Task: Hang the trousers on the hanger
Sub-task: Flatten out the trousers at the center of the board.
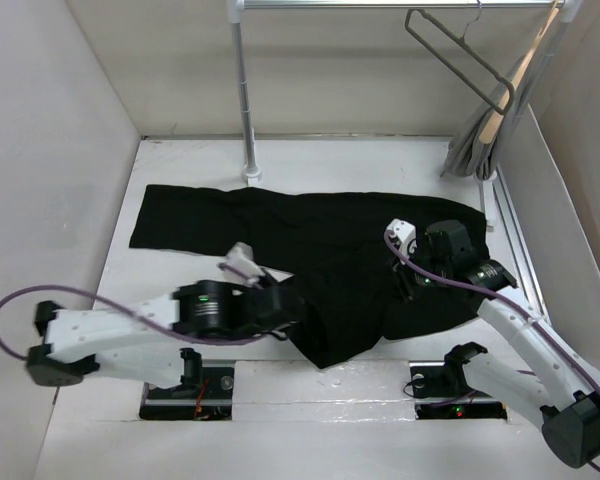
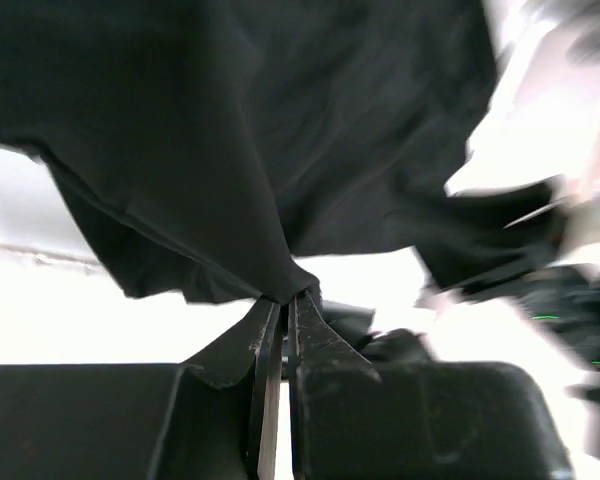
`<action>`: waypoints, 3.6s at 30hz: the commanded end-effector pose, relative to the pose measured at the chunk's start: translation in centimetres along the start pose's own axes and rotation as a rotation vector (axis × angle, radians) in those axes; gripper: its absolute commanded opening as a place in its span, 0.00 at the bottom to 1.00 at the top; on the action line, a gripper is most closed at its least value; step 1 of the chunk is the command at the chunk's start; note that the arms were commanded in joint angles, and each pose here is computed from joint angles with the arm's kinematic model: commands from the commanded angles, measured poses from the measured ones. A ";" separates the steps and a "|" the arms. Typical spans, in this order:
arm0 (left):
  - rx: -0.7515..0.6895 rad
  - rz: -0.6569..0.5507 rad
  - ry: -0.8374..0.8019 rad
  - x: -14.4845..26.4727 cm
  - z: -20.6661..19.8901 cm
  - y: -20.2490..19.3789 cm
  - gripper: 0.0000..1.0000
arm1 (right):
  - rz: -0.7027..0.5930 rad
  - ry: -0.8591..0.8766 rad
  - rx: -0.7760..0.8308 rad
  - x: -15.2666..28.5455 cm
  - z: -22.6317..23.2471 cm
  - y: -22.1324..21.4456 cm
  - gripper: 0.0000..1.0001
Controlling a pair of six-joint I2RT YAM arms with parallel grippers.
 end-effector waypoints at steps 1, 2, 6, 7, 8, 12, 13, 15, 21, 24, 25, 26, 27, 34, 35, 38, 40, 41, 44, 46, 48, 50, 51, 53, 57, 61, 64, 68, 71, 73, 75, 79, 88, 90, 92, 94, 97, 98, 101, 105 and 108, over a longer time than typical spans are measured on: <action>0.186 -0.227 -0.083 1.8 1.8 7.4 0.00 | -0.037 0.018 0.041 0.0 0.1 1.0 0.41; 0.274 -0.225 -0.118 2.1 1.9 8.2 0.00 | -0.038 0.018 0.044 0.0 0.1 1.0 0.41; 0.510 -0.253 -0.254 2.6 4.2 12.2 0.00 | -0.049 0.032 0.049 -0.2 0.2 1.2 0.42; 0.553 -0.264 -0.298 2.7 4.8 13.2 0.00 | -0.050 0.034 0.049 -0.2 0.2 1.2 0.42; 0.569 -0.307 -0.360 3.0 4.5 14.3 0.00 | -0.049 0.036 0.049 -0.2 0.2 1.2 0.42; 0.574 -0.446 -0.509 5.8 3.1 18.1 0.00 | -0.044 0.038 0.046 -0.3 0.2 1.2 0.42; 0.552 -0.488 -0.533 7.6 2.3 19.5 0.00 | -0.041 0.045 0.050 -0.3 0.4 1.2 0.42; 0.550 -0.643 -0.561 10.1 1.7 22.5 0.00 | -0.034 0.049 0.053 -0.4 0.5 1.0 0.42; 0.509 -0.850 -0.607 17.4 1.4 27.8 0.00 | -0.015 0.045 0.054 -0.7 0.3 1.1 0.42; 0.515 -0.846 -0.619 19.0 2.4 28.9 0.00 | -0.002 0.037 0.048 -0.8 0.0 1.3 0.42; 0.537 -0.833 -0.634 19.6 3.1 29.4 0.00 | 0.002 0.035 0.048 -0.8 -0.1 1.3 0.43; 0.545 -0.815 -0.641 19.8 3.4 29.5 0.01 | 0.008 0.038 0.043 -1.0 -0.1 1.3 0.45; 0.535 -0.811 -0.637 19.8 3.7 29.6 0.02 | 0.012 0.035 0.040 -1.1 -0.2 1.2 0.47; 0.576 -0.803 -0.670 21.4 5.7 31.0 0.45 | 0.041 0.012 0.010 -1.6 -1.0 1.4 0.70; 0.581 -0.826 -0.673 22.2 5.8 31.6 0.46 | 0.038 0.011 0.010 -1.7 -1.2 1.8 0.71; 0.585 -0.861 -0.670 23.0 5.5 32.1 0.47 | 0.030 0.011 0.013 -1.7 -1.2 2.0 0.71; 0.555 -0.884 -0.656 23.4 4.2 32.0 0.38 | 0.026 0.017 0.014 -2.0 -1.2 1.9 0.43; 0.476 -0.914 -0.613 23.0 2.5 31.4 0.35 | 0.030 0.027 0.019 -2.3 -1.1 1.9 0.29; 0.198 -1.036 -0.432 21.8 -2.8 29.3 0.31 | 0.037 0.023 0.019 -2.7 -0.9 1.8 0.00; 0.073 -1.106 -0.250 21.8 -5.6 28.5 0.33 | 0.017 -0.016 0.014 -2.4 -1.4 2.6 0.00; -0.182 -1.101 -0.066 17.2 -9.1 24.7 0.35 | -0.015 -0.037 0.012 -1.9 -1.6 3.6 0.00; -0.362 -1.093 0.026 13.7 -11.7 22.0 0.38 | -0.041 -0.067 0.015 -1.3 -1.9 4.7 0.00; -0.390 -1.094 0.045 12.4 -12.3 21.1 0.39 | -0.046 -0.084 0.000 -0.9 -2.2 4.9 0.00; -0.407 -1.072 0.043 9.3 -13.2 19.2 0.39 | -0.060 -0.127 -0.015 0.0 -2.4 5.1 0.00; -0.485 -0.998 0.095 4.3 -14.3 16.7 0.41 | -0.054 -0.279 -0.079 2.4 -4.0 3.9 0.00; -0.484 -1.024 0.141 1.6 -16.1 16.4 0.46 | -0.062 -0.333 -0.167 3.9 -5.4 2.4 0.00; -0.425 -1.036 0.126 1.2 -16.9 16.8 0.45 | -0.051 -0.321 -0.209 3.8 -5.7 1.2 0.00; -0.446 -1.008 0.095 -0.6 -19.4 14.0 0.33 | -0.065 -0.287 -0.253 3.1 -5.4 0.1 0.02; -0.258 -0.957 -0.095 3.9 -22.3 13.2 0.33 | -0.067 -0.238 -0.279 2.2 -4.7 -0.7 0.26; -0.178 -0.925 -0.253 8.1 -23.7 11.9 0.35 | -0.074 -0.209 -0.285 1.7 -4.3 -1.0 0.43; -0.117 -0.869 -0.374 12.7 -24.5 11.3 0.40 | -0.131 -0.192 -0.266 1.3 -4.7 -0.2 0.50; -0.108 -0.785 -0.444 15.3 -23.7 9.7 0.50 | -0.143 -0.119 -0.223 -0.1 -4.8 1.9 0.51; -0.588 -0.688 -1.137 25.2 -32.8 10.0 0.71 | -0.220 -0.075 -0.106 -1.0 -4.3 7.3 0.59; -0.647 -0.731 -1.034 24.5 -32.4 10.7 0.75 | -0.203 -0.111 -0.092 -0.5 -4.5 7.6 0.60; -0.734 -0.720 -0.950 20.7 -32.0 8.6 0.78 | -0.188 -0.173 -0.102 -0.1 -5.3 7.5 0.60; -0.789 -0.672 -0.855 15.3 -31.1 5.2 0.79 | -0.183 -0.190 -0.133 -0.1 -5.7 7.4 0.60; -0.790 -0.277 -0.983 6.5 -33.8 6.1 0.73 | -0.160 -0.182 -0.172 -1.1 -6.3 6.3 0.57; -0.681 -0.182 -1.000 5.6 -33.8 6.7 0.65 | -0.158 -0.180 -0.193 -1.1 -6.5 6.0 0.56; -0.674 -0.336 -0.936 4.8 -33.0 10.8 0.67 | -0.153 -0.226 -0.178 0.0 -6.6 6.3 0.56; -0.508 -0.360 -0.737 0.3 -28.1 19.8 0.66 | -0.147 -0.355 -0.209 1.5 -8.0 5.0 0.40; -0.261 -0.379 -0.560 -4.0 -20.4 27.4 0.61 | -0.133 -0.399 -0.256 1.8 -9.5 3.8 0.08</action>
Point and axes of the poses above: each gripper's point midway between its finger pads, its own x axis back along the fingers, its own z axis along the line the jaws close on, y = z × x, the point moved 4 cm from there along x, back along the fingers, and after that the axes turned 13 degrees about x, right-handed, at the moved point
